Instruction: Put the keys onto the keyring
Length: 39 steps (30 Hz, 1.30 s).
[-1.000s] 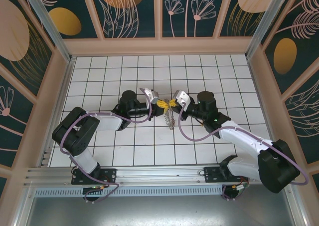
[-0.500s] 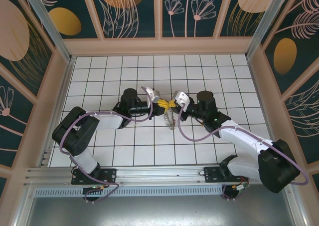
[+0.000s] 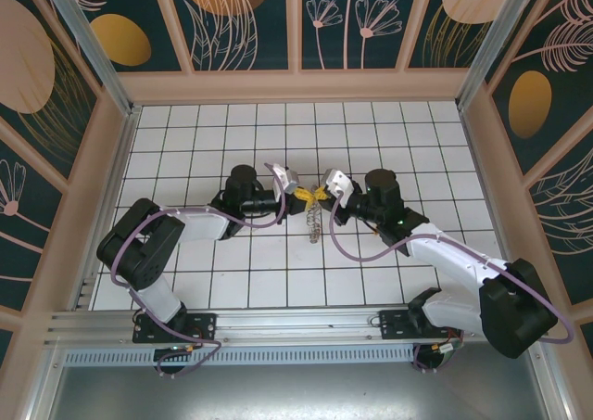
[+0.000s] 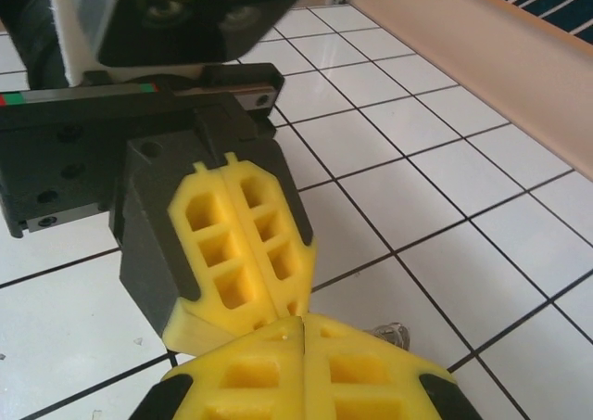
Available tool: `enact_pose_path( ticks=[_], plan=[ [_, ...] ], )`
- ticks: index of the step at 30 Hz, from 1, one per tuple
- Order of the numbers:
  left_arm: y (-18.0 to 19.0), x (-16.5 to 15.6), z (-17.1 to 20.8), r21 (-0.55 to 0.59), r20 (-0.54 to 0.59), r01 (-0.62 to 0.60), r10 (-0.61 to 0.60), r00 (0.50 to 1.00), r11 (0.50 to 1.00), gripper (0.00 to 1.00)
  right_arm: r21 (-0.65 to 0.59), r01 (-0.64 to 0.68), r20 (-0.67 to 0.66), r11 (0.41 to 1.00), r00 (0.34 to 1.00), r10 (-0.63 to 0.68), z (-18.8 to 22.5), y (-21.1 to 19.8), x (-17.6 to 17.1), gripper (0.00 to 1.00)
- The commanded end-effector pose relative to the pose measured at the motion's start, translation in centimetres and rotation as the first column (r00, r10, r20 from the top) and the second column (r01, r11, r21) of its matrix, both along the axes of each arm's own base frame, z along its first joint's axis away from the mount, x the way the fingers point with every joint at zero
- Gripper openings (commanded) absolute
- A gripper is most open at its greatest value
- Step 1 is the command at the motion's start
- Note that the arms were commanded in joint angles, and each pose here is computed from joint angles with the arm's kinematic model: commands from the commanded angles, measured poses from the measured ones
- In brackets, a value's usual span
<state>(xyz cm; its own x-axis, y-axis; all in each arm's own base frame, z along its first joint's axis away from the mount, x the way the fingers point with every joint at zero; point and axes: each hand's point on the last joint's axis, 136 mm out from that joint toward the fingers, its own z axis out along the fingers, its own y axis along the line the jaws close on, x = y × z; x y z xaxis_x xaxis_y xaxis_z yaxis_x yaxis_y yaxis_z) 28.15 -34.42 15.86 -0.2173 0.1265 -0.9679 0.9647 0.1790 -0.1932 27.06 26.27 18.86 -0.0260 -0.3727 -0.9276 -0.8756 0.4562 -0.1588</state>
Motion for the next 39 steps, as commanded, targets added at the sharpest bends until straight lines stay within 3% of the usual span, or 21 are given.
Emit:
enact_pose_path(
  ticks=[1, 7, 12, 16, 28, 39],
  plan=[
    [0.1, -0.2, 1.2, -0.046, 0.039, -0.006, 0.008, 0.999, 0.999, 0.00, 0.036, 0.111, -0.038, 0.993, 0.993, -0.109, 0.0, -1.4, 1.4, 0.00],
    [0.1, -0.1, 1.4, -0.068, 0.045, -0.010, 0.013, 0.999, 0.998, 0.00, 0.065, 0.122, -0.048, 0.990, 0.992, -0.119, 0.6, -1.2, 1.7, 0.00],
    [0.0, -0.2, 1.0, -0.053, 0.030, -0.002, 0.004, 1.000, 0.999, 0.00, 0.102, 0.038, -0.008, 0.994, 0.999, -0.037, 2.4, -0.1, 0.9, 0.00],
    [-0.1, -0.3, 0.6, -0.036, 0.022, 0.008, -0.008, 1.000, 0.999, 0.09, 0.107, -0.016, 0.010, 0.994, 1.000, 0.015, 3.0, 0.6, 0.3, 0.00],
    [-0.4, 0.0, 0.8, -0.010, 0.029, 0.026, -0.026, 0.999, 1.000, 0.22, 0.083, -0.051, 0.023, 0.995, 0.998, 0.050, 3.0, 1.2, -0.2, 0.00],
    [-0.6, 0.2, 0.8, 0.002, 0.032, 0.026, -0.027, 0.999, 1.000, 0.21, 0.078, -0.096, 0.015, 0.992, 0.995, 0.095, 2.9, 1.6, -0.8, 0.00]
  ],
)
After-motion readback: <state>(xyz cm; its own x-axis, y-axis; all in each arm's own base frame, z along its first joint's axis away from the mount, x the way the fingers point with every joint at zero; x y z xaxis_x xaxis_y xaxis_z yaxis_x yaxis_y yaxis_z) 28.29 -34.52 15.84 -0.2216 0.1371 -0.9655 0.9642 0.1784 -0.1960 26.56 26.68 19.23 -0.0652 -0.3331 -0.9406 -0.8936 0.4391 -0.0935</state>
